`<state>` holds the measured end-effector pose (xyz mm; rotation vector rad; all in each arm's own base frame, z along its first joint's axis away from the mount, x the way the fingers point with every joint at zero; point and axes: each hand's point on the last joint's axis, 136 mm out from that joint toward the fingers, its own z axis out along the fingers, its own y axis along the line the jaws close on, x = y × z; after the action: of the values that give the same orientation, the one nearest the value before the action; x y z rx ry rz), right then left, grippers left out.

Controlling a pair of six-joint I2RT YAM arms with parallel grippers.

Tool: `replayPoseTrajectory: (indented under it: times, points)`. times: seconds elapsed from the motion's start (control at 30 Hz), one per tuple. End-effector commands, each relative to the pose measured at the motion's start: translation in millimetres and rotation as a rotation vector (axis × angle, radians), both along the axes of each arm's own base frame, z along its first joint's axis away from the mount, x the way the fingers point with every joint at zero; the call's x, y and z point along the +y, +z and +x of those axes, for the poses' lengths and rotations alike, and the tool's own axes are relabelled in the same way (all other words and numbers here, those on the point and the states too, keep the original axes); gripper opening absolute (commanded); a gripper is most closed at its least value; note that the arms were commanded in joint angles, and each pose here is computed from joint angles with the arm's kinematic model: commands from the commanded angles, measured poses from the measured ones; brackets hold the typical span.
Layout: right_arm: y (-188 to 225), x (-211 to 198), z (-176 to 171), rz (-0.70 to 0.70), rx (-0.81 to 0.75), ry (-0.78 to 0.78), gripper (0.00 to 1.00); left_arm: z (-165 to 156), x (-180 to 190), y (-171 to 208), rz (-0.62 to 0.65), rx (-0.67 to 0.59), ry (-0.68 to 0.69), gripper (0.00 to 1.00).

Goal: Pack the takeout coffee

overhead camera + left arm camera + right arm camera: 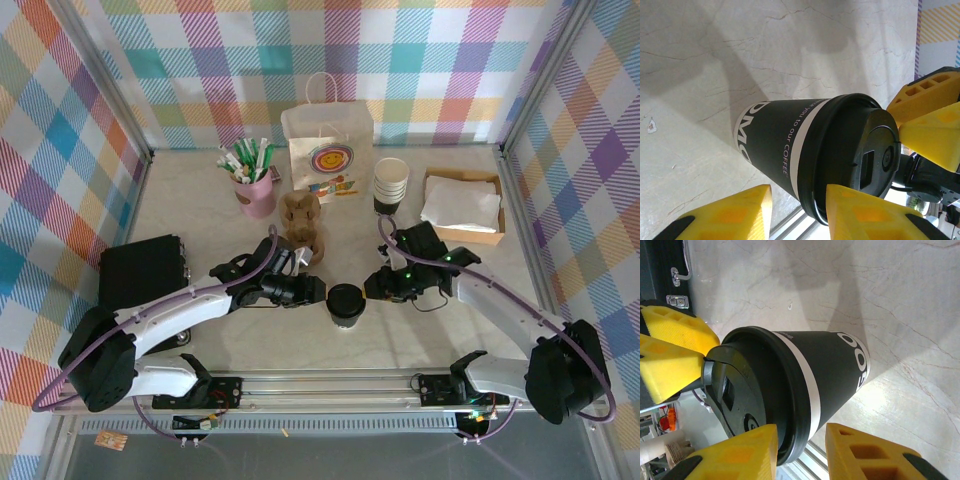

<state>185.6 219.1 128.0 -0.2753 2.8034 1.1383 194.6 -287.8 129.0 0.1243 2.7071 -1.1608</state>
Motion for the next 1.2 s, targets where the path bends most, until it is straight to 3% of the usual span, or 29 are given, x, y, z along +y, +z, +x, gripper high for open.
replayPoseTrajectory:
  times: [0.0,1.17]
  points:
    - [-3.9,0.6,-10.8,0.01,0.036,0.018,0.31,-4.8,-5.2,-2.1,-0.023,0.012,-0.016,0.34]
    - [-56.9,-12.7,-25.6,-0.079,0.142,-0.001,0.29,-24.9,10.8,-47.3,0.055,0.105,-0.032,0.33]
